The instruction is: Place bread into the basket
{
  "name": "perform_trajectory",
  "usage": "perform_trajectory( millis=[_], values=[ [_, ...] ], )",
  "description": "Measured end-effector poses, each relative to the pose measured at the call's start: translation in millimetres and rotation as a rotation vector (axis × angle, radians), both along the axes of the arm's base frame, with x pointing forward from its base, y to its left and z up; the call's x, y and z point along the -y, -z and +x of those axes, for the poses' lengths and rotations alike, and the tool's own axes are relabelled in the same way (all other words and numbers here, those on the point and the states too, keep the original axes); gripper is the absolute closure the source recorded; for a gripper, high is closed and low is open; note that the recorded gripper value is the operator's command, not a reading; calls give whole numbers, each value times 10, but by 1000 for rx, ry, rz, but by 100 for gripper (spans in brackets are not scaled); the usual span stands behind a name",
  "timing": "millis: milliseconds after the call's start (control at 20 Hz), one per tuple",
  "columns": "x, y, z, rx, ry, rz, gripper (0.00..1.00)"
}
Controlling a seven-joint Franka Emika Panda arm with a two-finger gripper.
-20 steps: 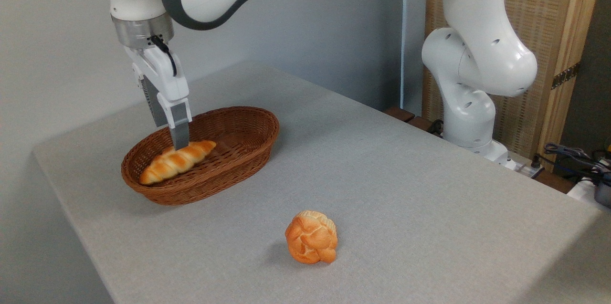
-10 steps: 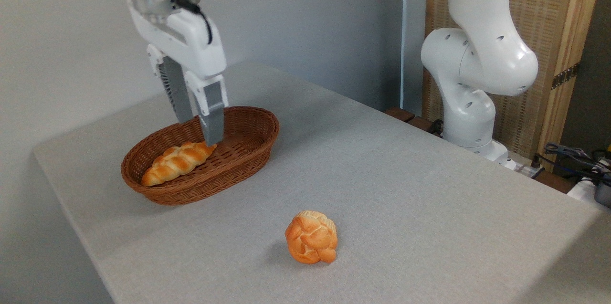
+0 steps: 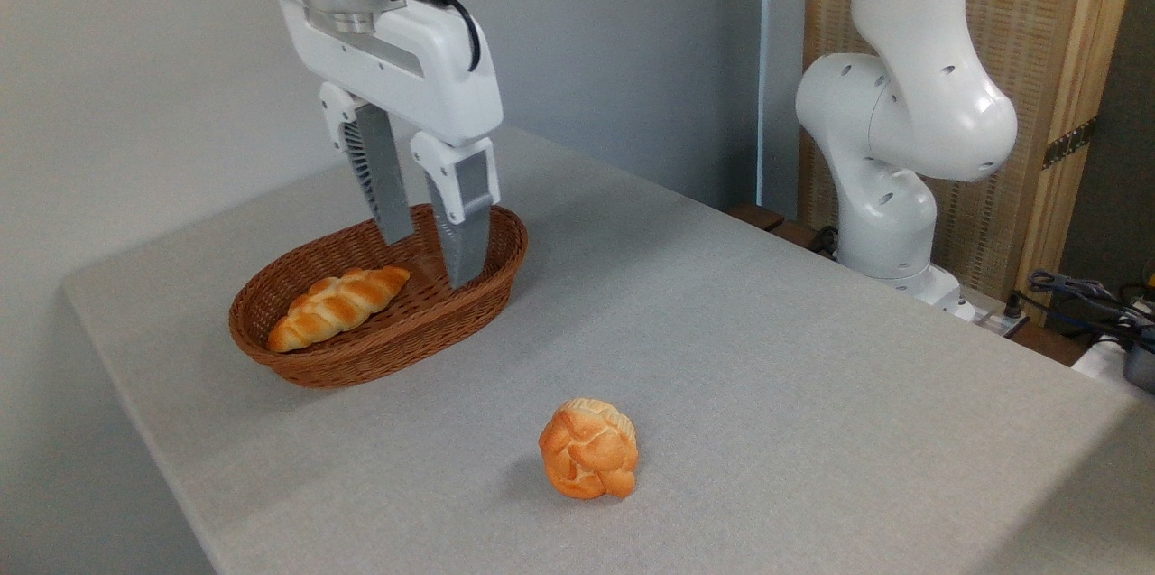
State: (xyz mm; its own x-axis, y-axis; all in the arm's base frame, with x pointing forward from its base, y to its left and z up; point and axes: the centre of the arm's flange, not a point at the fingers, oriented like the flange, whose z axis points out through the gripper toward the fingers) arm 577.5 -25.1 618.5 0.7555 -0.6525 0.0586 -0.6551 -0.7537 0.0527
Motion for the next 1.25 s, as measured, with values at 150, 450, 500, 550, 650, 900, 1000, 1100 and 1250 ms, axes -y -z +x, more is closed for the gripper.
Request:
perform_trajectory(
  millis=[150,450,500,550,650,900,1000,1100,1250],
  values=[
    [13,-13,-47,-20,4,1,0],
    [34,15,-54,-26,8,1,0],
    [34,28,-52,-21,7,1,0],
    [35,37,-53,-16,7,1,0],
    [43,75,-68,4,5,1,0],
    [51,102,-176,19,5,1,0],
    [40,72,-205,24,3,2,0],
    [25,58,-213,27,1,2,0],
    [-2,54,-213,30,17,2,0]
  ],
)
